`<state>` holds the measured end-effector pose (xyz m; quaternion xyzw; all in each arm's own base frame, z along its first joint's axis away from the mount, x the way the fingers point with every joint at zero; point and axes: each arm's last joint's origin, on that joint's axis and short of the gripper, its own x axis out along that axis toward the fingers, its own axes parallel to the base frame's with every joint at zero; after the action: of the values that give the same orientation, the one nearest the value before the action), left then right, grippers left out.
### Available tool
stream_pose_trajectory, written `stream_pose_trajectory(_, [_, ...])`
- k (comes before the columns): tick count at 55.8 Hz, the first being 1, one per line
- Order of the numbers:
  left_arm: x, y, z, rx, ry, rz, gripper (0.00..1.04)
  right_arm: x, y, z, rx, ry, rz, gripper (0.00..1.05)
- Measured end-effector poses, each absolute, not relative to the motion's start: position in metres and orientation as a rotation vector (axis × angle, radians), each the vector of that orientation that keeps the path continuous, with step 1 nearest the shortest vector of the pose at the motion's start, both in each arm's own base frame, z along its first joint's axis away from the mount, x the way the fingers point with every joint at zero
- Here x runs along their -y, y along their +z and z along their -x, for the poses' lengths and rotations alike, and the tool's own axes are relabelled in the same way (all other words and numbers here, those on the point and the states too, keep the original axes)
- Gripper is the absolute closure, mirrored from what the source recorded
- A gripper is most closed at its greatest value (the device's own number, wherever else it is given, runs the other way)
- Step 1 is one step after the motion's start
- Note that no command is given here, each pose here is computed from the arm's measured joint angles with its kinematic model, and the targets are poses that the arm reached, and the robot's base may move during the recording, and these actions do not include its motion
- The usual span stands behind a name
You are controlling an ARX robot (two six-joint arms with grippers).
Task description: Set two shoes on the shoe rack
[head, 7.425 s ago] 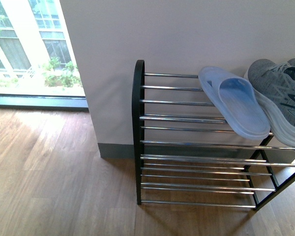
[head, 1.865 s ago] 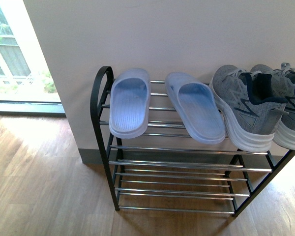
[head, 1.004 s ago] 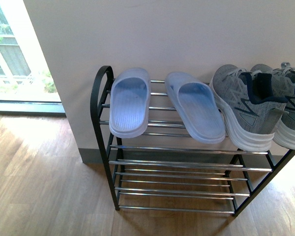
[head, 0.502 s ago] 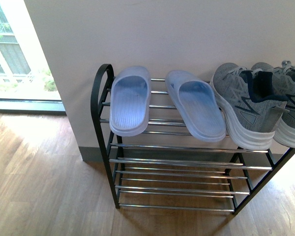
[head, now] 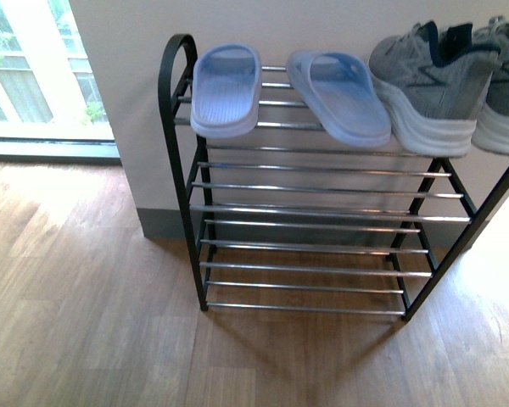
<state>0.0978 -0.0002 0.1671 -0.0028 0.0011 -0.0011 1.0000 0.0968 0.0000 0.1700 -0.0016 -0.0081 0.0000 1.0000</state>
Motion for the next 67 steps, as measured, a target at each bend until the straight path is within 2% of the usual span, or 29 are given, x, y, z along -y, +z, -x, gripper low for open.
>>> stream_pose_trajectory(67, [0.0001, 0.1671, -0.0978, -0.002, 0.002, 0.005, 0.09, -0.0001, 0.1700, -0.0968, 0.016, 0.003, 0.003, 0.09])
